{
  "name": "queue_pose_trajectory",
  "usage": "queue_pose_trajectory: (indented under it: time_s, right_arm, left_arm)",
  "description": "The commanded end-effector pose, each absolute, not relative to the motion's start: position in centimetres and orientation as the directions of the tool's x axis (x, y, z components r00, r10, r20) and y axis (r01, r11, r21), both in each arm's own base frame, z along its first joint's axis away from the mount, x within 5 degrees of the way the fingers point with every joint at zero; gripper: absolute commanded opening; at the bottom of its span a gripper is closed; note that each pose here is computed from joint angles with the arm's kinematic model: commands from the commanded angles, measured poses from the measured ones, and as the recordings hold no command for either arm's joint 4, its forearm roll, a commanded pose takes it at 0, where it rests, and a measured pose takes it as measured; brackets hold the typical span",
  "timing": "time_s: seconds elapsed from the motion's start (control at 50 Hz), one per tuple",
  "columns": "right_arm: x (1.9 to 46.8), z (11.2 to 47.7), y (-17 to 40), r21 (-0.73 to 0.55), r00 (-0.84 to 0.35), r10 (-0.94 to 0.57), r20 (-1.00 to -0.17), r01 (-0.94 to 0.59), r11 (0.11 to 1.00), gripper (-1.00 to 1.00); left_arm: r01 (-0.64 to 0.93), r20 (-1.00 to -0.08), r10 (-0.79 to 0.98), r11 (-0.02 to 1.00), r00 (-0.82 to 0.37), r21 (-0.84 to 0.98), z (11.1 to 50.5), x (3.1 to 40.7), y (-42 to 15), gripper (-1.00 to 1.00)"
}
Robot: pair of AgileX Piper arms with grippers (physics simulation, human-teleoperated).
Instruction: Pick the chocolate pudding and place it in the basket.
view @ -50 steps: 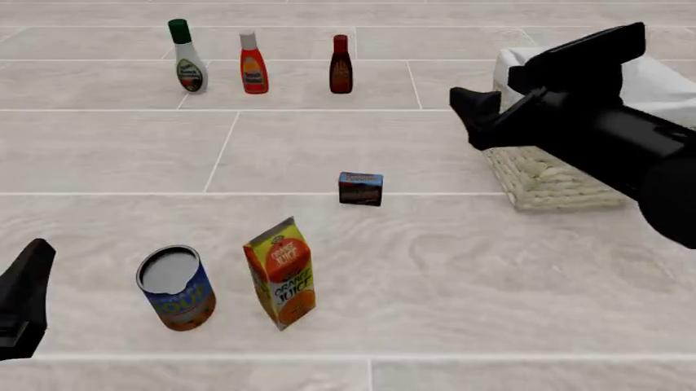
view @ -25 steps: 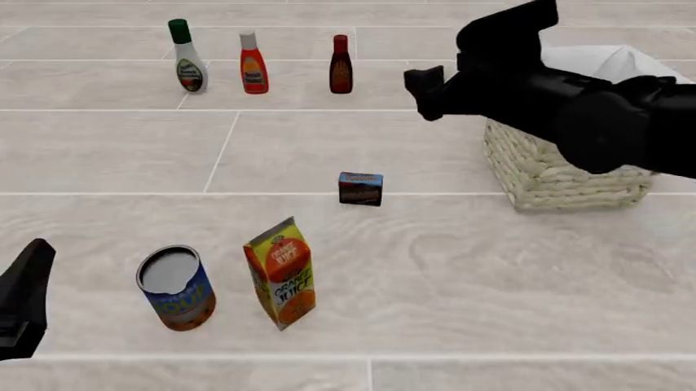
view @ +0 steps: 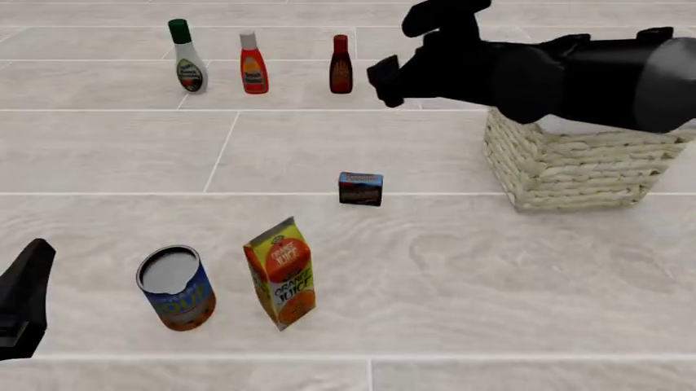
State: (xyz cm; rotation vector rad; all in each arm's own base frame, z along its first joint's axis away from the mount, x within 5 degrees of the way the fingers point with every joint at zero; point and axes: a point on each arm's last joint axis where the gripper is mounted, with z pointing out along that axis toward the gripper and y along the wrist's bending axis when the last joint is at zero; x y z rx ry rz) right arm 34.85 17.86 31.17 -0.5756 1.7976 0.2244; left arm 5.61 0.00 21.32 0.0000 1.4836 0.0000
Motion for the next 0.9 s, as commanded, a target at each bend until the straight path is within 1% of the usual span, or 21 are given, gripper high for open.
queue_pose_trajectory:
  time_s: [0.02,0.32,0.64,0.9]
  right_arm:
    - [36.0,30.6,19.7,-0.139,-0.236,-0.299,-0.925,-0.521,0.842,1.00]
    - [37.3,30.7,22.3,-0.110,-0.299,-0.321,-0.898,-0.555,0.825,1.00]
    - [39.9,29.0,24.1,-0.110,-0.384,-0.384,-0.840,-0.572,0.813,1.00]
    - [40.8,28.3,25.3,-0.102,-0.431,-0.416,-0.800,-0.586,0.804,1.00]
  left_arm:
    - [0.000,-0.996,0.000,1.000,0.087,0.000,21.3,5.6,0.0,1.00]
    - [0.000,-0.996,0.000,1.000,0.087,0.000,21.3,5.6,0.0,1.00]
    - [0.000,-0.996,0.000,1.000,0.087,0.000,21.3,5.6,0.0,1.00]
    - [0.000,-0.996,0.000,1.000,0.087,0.000,21.3,5.6,0.0,1.00]
